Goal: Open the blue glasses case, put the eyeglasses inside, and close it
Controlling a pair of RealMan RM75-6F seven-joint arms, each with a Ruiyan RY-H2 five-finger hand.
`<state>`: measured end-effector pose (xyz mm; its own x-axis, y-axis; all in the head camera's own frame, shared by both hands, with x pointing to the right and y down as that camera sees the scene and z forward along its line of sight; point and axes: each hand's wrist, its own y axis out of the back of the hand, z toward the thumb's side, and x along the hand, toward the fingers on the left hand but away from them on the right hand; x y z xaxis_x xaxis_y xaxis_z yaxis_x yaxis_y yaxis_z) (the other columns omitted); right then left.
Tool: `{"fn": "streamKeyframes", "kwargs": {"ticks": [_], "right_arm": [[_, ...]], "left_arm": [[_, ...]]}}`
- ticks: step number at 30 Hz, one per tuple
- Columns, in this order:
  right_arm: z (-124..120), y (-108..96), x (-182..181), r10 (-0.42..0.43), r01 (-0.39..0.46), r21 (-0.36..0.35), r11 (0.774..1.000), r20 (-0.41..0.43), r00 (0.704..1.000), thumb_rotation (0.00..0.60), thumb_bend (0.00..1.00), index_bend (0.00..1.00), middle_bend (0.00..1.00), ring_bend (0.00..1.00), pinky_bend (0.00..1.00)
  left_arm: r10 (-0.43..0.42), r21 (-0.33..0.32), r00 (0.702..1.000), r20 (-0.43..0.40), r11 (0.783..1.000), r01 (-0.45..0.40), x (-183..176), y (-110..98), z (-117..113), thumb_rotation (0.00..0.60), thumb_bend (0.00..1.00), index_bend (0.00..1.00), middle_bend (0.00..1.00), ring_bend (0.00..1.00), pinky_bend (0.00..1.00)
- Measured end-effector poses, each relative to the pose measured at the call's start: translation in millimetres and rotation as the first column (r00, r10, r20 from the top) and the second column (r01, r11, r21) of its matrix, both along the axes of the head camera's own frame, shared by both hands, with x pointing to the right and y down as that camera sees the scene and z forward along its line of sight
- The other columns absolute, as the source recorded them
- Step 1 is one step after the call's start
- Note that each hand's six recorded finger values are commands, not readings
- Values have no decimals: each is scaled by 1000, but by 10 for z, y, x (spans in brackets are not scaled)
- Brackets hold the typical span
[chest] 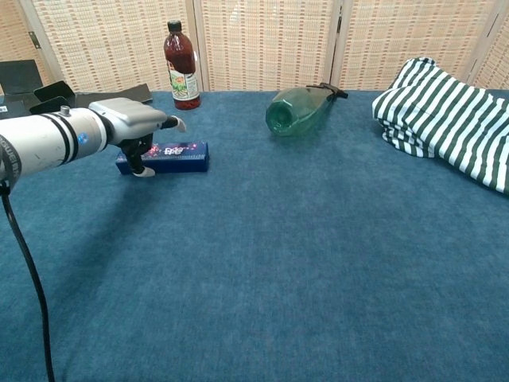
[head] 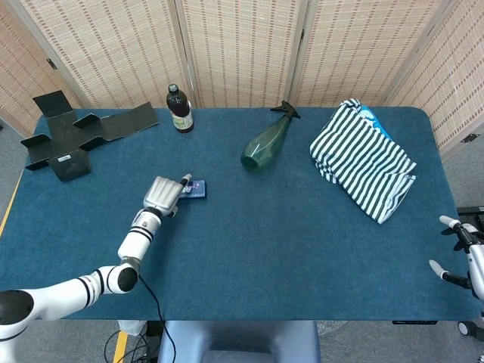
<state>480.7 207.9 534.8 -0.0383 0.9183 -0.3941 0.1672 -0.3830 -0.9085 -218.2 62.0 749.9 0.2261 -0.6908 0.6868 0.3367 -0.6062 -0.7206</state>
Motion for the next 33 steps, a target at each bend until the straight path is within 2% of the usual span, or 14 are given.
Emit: {"fn": "streamKeyframes", "kwargs": {"ticks": [8, 12, 17, 22, 25, 27, 29, 30, 33], "right_arm": [[3, -1, 4, 3, -3, -2, 1000, -2, 1000, 600, 185, 176, 356, 522, 288], [-3, 7, 11, 8, -8, 0, 1000, -3, 1000, 600, 186, 175, 356, 523, 288], [4, 16, 27, 13, -13, -5, 1000, -6, 1000, 600, 186, 175, 356, 522, 288], [2, -6, 1, 4, -4, 0, 1000, -2, 1000, 600, 186, 176, 356, 523, 288], [6, -15, -18, -1, 1, 0, 1000, 1, 1000, 600, 186, 176, 356, 522, 288], [5, -19, -26, -2, 2, 0, 1000, 2, 1000, 600, 186, 176, 356, 523, 288], [-2, -21, -31, -3, 3, 2, 1000, 1, 1000, 600, 186, 176, 356, 522, 288], [-4, -22, -33, -4, 4, 3, 1000, 0, 1000, 600, 186, 176, 356, 523, 288], [-10, -24, -44, -5, 5, 5, 1000, 1, 1000, 600, 186, 176, 356, 523, 288]], "left_arm": [[-84, -37, 996, 29, 996, 85, -77, -94, 148, 600, 337, 183, 907, 959, 1000], [-137, -59, 990, 21, 989, 138, -104, -124, 212, 600, 337, 307, 907, 967, 1000], [-156, -59, 988, -7, 986, 156, -89, -136, 215, 600, 337, 495, 913, 977, 1000], [-144, -39, 988, -47, 989, 142, -69, -135, 169, 600, 337, 574, 913, 978, 1000], [-128, -38, 990, -67, 991, 126, -75, -101, 142, 600, 337, 528, 913, 978, 1000], [-112, -40, 991, -73, 993, 110, -92, -71, 119, 600, 337, 389, 914, 978, 1000], [-105, -43, 991, -80, 994, 102, -111, -47, 94, 600, 337, 204, 913, 975, 1000], [-105, -45, 991, -87, 994, 102, -128, -30, 73, 600, 337, 154, 913, 971, 1000], [-108, -39, 988, -109, 994, 105, -180, 3, -1, 600, 337, 95, 888, 940, 995]]}}
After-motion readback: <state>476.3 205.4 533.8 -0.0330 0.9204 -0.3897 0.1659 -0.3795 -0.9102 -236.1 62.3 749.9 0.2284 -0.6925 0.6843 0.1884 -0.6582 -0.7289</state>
